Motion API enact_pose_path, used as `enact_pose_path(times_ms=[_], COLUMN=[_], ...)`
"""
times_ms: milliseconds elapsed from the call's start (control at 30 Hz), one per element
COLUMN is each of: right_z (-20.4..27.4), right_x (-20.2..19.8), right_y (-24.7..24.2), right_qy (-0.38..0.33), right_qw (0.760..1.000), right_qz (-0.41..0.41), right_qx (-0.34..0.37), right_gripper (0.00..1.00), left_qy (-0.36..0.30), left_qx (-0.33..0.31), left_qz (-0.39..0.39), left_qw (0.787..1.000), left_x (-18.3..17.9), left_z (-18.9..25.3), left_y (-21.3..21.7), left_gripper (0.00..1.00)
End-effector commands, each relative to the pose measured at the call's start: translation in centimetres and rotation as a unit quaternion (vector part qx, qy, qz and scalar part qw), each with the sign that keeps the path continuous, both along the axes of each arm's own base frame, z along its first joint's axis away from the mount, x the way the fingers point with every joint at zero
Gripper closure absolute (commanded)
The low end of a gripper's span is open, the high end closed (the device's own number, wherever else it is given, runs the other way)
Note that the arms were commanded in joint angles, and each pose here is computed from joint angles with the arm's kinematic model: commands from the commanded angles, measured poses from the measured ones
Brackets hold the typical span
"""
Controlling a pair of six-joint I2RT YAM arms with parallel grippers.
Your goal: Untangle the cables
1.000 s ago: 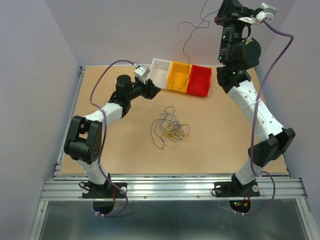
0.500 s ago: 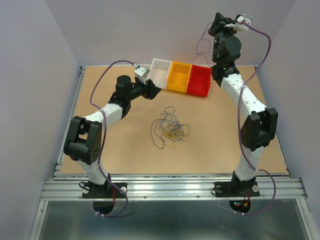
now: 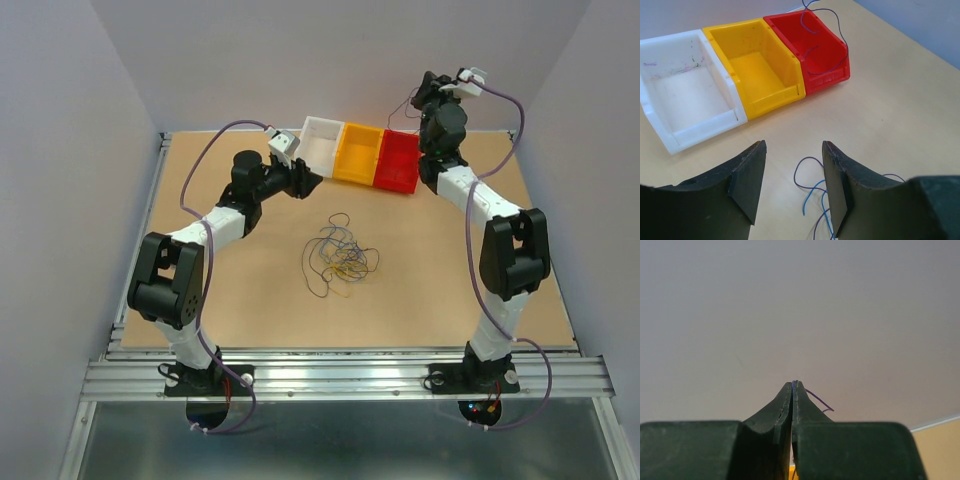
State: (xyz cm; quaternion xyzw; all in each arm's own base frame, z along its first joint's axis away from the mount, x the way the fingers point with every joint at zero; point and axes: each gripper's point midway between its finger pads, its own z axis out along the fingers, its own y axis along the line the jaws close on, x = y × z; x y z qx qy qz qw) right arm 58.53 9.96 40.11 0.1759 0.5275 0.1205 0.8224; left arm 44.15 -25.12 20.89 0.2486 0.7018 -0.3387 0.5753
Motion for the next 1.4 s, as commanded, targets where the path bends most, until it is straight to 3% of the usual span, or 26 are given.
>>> enact_pose_path(times_ms=[0, 667, 1033, 1100, 1367], right_z=[1.8, -13.6, -20.4, -23.4, -28.3], right_x=[-1.7, 1.1, 2.6, 3.2, 5.3], right_y=[-1.3, -2.3, -2.7, -2.3, -0.3], right_qy=[-0.036, 0.112, 0.183, 0.235, 0.339], right_qw=[0.999, 0.991, 0.981, 0.97, 0.939], right_qz=[-0.021, -0.06, -0.059, -0.052, -0.01], right_qx=[0.024, -0.039, -0.015, -0.027, -0.05], right_gripper=[0.99, 0.99, 0.99, 0.99, 0.99], left_qy=[-0.046, -0.054, -0.057, -0.055, -0.054], left_qx=[-0.014, -0.016, -0.015, -0.016, -0.017], left_qz=[-0.007, -0.007, -0.008, -0.009, -0.011], left_qw=[0.999, 0.998, 0.998, 0.998, 0.998], left_x=[-0.7, -1.1, -1.1, -1.2, -1.2], left_z=[3.0, 3.5, 3.6, 3.6, 3.6], left_y=[0.1, 0.2, 0.2, 0.2, 0.2], left_gripper=[0.4, 0.4, 0.4, 0.4, 0.4])
